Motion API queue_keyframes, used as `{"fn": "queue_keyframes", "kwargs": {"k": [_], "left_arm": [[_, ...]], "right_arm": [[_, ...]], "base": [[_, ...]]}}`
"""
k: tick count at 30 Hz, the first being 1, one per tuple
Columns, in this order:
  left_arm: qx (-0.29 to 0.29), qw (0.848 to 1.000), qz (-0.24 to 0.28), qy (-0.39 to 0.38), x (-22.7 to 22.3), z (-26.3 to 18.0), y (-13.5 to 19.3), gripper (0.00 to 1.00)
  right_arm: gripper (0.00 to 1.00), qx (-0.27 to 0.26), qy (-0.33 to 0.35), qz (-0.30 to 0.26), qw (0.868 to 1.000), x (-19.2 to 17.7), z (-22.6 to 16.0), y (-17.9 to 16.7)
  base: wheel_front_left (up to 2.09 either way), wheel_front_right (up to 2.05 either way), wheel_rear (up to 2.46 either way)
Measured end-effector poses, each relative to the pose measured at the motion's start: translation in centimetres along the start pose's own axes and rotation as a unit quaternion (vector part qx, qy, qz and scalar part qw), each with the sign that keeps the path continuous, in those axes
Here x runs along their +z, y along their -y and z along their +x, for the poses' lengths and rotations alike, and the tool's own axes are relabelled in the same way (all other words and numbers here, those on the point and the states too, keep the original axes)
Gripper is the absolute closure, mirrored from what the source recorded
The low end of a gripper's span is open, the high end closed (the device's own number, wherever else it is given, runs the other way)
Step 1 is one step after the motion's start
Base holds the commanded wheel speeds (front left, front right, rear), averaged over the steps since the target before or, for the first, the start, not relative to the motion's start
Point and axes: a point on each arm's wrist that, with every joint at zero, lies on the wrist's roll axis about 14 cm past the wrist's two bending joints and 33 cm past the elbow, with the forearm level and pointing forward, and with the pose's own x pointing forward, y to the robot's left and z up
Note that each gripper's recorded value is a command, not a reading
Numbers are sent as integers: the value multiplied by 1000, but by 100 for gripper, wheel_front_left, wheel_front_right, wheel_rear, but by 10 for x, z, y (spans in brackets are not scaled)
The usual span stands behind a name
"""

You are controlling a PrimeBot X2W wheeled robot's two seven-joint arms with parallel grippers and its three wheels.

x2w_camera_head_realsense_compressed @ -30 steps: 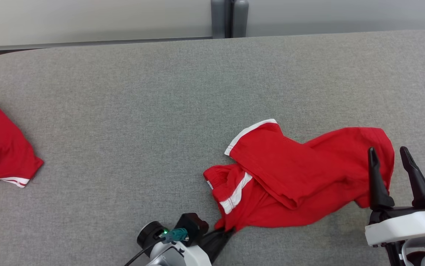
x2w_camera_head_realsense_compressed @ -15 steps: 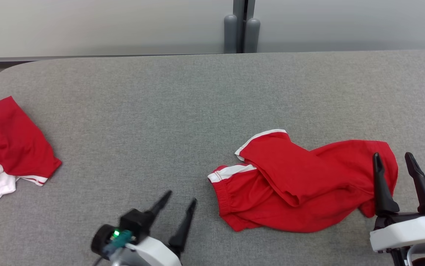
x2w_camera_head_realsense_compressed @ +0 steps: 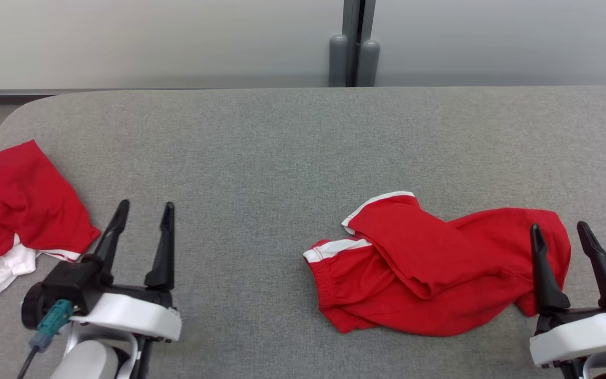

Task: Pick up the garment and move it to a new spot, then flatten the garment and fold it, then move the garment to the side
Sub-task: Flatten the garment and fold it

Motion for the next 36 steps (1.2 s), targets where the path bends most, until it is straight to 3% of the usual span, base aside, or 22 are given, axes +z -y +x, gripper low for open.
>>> {"fn": "queue_keyframes", "kwargs": {"k": [16,20,28,35,36], "left_arm": [[11,1000,9,-8,-6,-9,-14,0],[12,1000,9,-12,-11,-7,-14,0],[16,1000,1,-16,-17,1,-13,0],[23,999,-3,-24,-26,6,-17,0],[26,999,-3,-27,-28,6,-18,0]], "right_arm": [[0,9,-5,-6,1000,-1,0,-3],[0,60,-45,-21,997,-19,7,-30],[0,197,-155,-53,967,-75,8,-102],[0,233,-195,-98,948,-101,26,-112],[15,233,-202,-108,945,-105,28,-110]], "base": [[0,0,0],[0,0,0],[0,0,0],[0,0,0],[0,0,0]]}}
